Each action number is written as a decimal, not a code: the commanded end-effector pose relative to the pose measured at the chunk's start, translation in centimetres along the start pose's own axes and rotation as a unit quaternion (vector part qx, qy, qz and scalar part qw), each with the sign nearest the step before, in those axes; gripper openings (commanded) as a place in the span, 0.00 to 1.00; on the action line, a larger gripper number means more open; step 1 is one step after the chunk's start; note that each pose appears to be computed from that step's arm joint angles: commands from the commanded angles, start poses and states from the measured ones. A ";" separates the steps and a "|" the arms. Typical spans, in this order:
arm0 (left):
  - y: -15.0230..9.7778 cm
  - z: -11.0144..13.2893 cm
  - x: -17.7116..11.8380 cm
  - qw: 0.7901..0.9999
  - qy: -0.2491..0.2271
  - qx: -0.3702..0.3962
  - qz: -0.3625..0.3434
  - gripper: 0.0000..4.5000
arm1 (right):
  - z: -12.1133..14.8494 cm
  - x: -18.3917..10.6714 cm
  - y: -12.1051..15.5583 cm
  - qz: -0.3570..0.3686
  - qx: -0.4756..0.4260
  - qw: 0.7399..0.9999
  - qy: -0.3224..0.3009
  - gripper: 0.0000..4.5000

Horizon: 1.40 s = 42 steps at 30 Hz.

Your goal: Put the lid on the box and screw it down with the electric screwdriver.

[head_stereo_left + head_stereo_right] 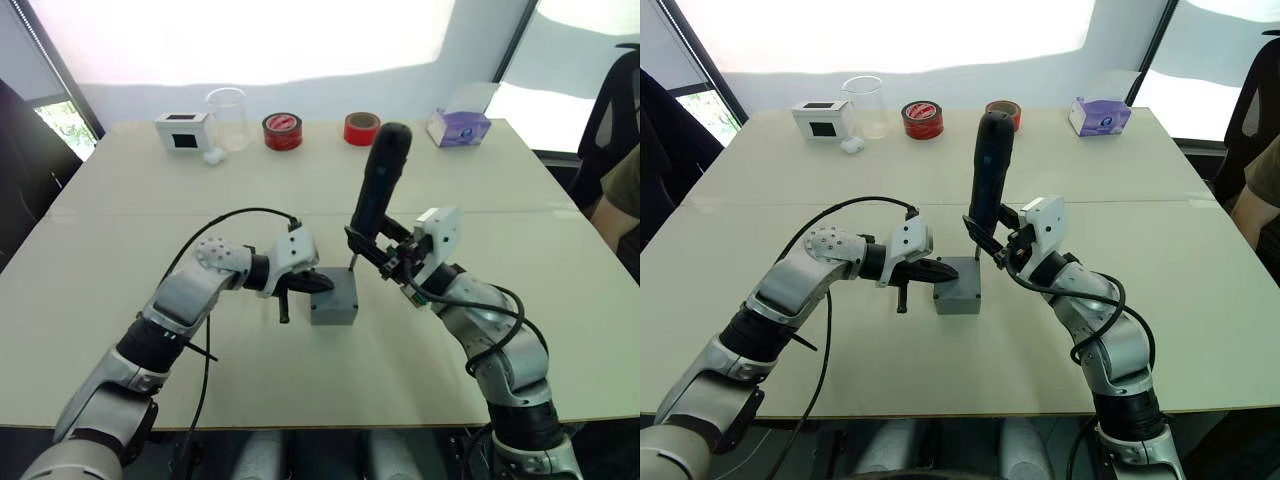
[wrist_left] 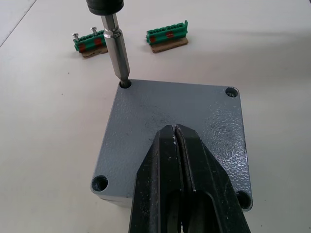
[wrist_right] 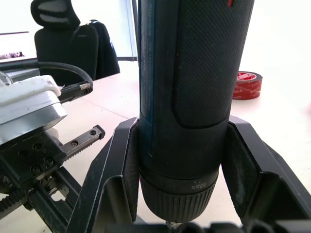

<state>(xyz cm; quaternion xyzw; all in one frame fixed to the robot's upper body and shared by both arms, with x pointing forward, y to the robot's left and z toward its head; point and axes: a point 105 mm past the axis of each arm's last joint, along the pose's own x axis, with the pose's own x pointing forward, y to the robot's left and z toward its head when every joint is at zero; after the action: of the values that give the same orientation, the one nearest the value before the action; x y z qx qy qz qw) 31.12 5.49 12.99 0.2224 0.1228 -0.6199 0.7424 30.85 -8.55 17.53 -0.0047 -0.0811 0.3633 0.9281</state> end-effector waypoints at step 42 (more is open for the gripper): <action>0.0 -1.1 -0.1 0.999 0.004 -0.035 0.009 0.00 | 1.8 0.5 -0.9 -0.011 0.036 0.999 0.025 0.39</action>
<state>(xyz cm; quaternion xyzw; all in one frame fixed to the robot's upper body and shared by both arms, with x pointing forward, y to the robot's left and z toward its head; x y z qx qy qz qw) 30.93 5.49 12.71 0.2140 0.1237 -0.6181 0.7462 31.77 -8.78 18.56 0.0200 -0.0476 0.3548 0.9335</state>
